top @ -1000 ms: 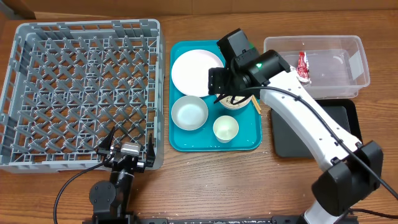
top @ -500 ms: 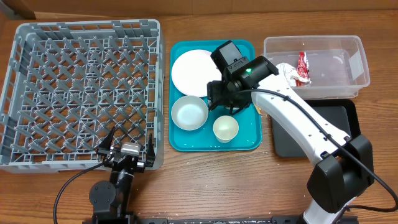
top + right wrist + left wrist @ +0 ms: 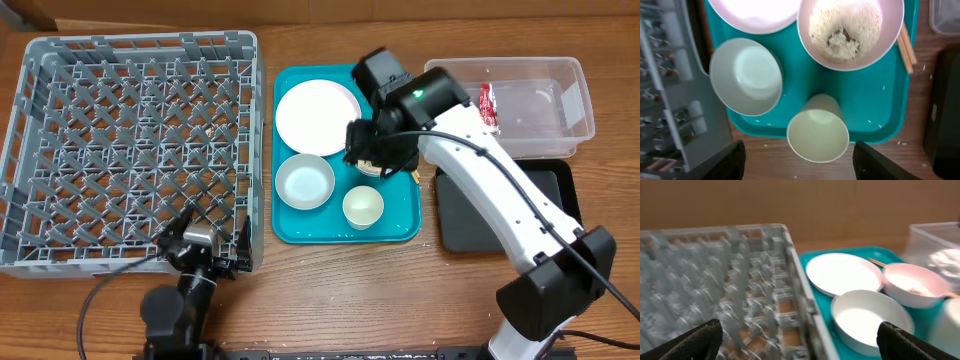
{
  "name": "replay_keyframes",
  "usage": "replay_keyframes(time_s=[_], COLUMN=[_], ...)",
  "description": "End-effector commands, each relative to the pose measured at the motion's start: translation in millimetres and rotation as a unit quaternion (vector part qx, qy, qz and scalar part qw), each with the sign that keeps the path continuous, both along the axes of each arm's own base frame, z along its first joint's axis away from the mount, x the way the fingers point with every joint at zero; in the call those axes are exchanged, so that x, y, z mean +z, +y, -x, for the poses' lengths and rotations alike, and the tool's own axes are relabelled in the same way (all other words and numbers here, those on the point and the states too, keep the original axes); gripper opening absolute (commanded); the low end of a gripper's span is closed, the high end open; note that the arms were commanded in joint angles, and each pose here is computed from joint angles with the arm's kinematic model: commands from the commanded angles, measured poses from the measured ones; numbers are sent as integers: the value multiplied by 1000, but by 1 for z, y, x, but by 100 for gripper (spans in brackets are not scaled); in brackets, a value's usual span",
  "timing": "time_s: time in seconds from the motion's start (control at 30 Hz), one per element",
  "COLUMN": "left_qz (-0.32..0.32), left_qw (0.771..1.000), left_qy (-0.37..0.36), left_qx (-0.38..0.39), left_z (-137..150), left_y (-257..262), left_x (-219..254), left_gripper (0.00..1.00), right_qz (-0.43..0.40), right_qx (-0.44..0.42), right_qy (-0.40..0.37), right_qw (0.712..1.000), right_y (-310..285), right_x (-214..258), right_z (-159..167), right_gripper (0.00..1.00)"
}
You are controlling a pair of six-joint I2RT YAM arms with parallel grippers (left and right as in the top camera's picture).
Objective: Sort waste into correct bins and load items into the dishwasher
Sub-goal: 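Grasp the pink bowl with rice by its rim with the right gripper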
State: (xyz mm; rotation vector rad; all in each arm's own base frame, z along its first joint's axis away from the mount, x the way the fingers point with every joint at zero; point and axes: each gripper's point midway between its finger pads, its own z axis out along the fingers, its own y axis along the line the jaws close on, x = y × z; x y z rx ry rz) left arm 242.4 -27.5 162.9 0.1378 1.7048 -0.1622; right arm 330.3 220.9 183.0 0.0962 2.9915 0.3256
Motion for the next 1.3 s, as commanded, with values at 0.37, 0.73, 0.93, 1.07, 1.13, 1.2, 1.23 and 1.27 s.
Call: replay_keyframes(time_s=[0.37, 0.73, 0.93, 1.07, 1.13, 1.2, 1.23, 1.27], left_qz=[120, 191, 224, 212, 213, 223, 229, 236], left_qw=[968, 925, 894, 905, 912, 916, 916, 915], left_qy=[198, 302, 334, 322, 320, 322, 322, 323], left_qx=[-96, -128, -196, -178, -142, -92, -70, -42], left_z=[-48, -89, -92, -100, -106, -113, -115, -118], left_y=[-36, -51, -72, -64, -53, -37, -30, -20], left_x=[112, 98, 85, 84, 85, 84, 83, 81], left_gripper=[100, 100, 92, 82, 84, 85, 86, 87], right_qz=[23, 39, 45, 43, 50, 55, 57, 60], right_qx=[-7, 63, 105, 141, 164, 176, 182, 188], right_qy=[-87, -138, -153, -156, -156, -154, -150, -147], right_qw=[996, 988, 982, 977, 973, 971, 970, 969], right_y=[-8, -13, -15, -7, -4, -3, -2, -1], right_x=[20, 2, -4, -24, -37, -48, -54, -60], right_z=[-31, -58, -65, -68, -70, -72, -73, -75], right_gripper=[68, 65, 64, 56, 52, 49, 49, 48])
